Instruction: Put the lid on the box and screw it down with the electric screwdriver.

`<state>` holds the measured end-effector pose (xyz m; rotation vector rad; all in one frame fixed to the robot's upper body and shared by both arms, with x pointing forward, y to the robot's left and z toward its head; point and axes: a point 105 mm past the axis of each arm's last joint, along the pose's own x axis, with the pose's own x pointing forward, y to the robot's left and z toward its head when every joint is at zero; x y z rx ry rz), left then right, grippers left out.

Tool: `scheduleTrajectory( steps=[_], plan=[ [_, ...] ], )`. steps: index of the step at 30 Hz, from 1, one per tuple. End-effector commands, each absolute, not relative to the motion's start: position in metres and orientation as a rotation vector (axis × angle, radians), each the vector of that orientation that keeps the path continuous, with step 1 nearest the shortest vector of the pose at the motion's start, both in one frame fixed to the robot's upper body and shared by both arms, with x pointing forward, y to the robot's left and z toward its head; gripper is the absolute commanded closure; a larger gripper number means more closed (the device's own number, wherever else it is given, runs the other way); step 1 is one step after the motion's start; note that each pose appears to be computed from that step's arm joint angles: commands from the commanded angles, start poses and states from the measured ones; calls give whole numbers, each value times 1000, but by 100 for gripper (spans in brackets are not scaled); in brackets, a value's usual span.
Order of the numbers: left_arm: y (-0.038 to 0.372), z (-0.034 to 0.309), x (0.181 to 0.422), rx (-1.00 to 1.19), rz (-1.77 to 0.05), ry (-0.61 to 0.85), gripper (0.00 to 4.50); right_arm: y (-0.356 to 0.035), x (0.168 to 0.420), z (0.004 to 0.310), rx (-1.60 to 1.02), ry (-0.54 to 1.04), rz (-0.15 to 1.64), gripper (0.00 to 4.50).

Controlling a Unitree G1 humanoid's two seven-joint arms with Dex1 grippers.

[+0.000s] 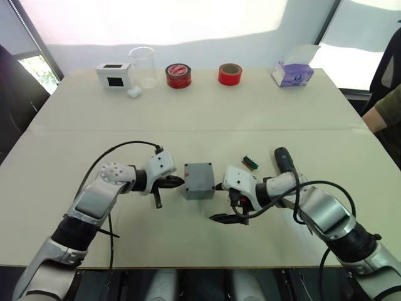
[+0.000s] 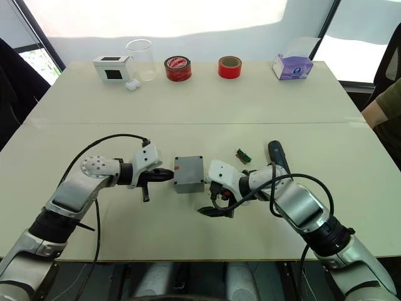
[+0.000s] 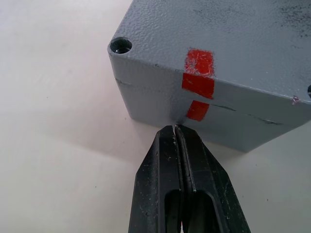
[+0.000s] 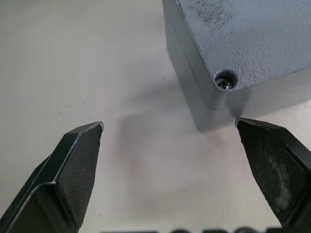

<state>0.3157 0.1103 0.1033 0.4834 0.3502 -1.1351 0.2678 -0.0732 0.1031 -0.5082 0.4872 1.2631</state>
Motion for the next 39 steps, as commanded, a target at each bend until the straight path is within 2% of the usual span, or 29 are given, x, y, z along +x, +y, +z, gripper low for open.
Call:
scheduleTrajectory(
  steps=[1,8,12,17,22,26,29,30,39],
  plan=[
    [104,113,314,498,-1157,300,450,-66,263,114,-506,431,1284,2],
    [116,116,315,514,-1125,306,450,-78,273,121,-510,413,1193,2],
    [126,140,315,484,-1116,273,450,-98,278,143,-482,363,1083,2],
    [121,169,297,426,-1210,226,450,-124,281,156,-396,336,926,2],
    [109,175,279,451,-1307,229,450,-148,282,144,-330,372,794,2],
    [102,173,274,481,-1339,233,450,-159,284,133,-311,394,711,2],
    [94,171,275,491,-1351,223,450,-170,291,126,-290,391,616,60],
    [92,171,275,490,-1356,224,450,-171,293,126,-285,387,599,98],
    [91,167,280,506,-1353,232,450,-178,301,122,-257,372,532,98]
  ],
)
